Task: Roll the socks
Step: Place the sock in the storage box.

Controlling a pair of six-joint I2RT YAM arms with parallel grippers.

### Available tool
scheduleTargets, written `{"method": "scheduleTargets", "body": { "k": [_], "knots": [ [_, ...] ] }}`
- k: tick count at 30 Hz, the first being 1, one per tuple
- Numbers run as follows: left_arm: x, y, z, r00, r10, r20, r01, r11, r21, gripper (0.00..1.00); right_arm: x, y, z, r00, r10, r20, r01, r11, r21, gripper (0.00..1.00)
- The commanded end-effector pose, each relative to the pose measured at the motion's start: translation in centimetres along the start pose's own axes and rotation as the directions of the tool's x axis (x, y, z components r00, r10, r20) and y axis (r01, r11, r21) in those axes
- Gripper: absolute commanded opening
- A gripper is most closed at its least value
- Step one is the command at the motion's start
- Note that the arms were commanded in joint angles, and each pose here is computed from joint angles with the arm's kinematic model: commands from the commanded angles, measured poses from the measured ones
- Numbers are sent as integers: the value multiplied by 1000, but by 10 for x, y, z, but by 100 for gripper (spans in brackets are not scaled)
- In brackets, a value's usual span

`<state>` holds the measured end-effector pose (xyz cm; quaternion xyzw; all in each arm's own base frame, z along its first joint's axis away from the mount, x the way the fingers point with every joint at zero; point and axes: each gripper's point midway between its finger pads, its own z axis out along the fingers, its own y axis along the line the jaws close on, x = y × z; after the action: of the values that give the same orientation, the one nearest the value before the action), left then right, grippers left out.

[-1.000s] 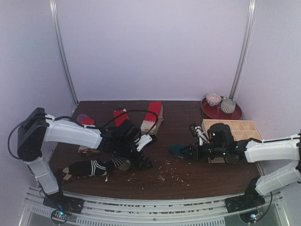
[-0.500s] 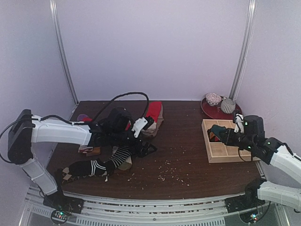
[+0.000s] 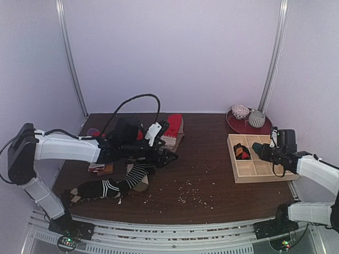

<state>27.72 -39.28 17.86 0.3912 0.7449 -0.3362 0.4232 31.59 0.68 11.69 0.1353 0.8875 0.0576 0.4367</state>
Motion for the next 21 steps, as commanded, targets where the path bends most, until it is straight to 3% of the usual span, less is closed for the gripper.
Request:
{"method": "scheduleTargets", "body": {
  "k": [1, 6, 15, 21],
  "knots": [
    [-30, -2, -16, 989, 21, 149, -22, 1000, 9, 98, -45, 5, -2, 978, -193, 78, 193, 981, -1, 1],
    [-30, -3, -16, 985, 39, 168, -42, 999, 12, 98, -56, -8, 11, 928, -374, 9, 373, 927, 28, 1],
    [-23, -3, -8, 990, 41, 135, -45, 999, 27, 98, -36, 4, 34, 911, -409, -60, 394, 903, -172, 2],
    [-16, -5, -9, 988, 31, 151, -38, 998, 44, 98, -18, -10, 42, 890, -435, -139, 416, 898, -143, 2]
  ]
}}
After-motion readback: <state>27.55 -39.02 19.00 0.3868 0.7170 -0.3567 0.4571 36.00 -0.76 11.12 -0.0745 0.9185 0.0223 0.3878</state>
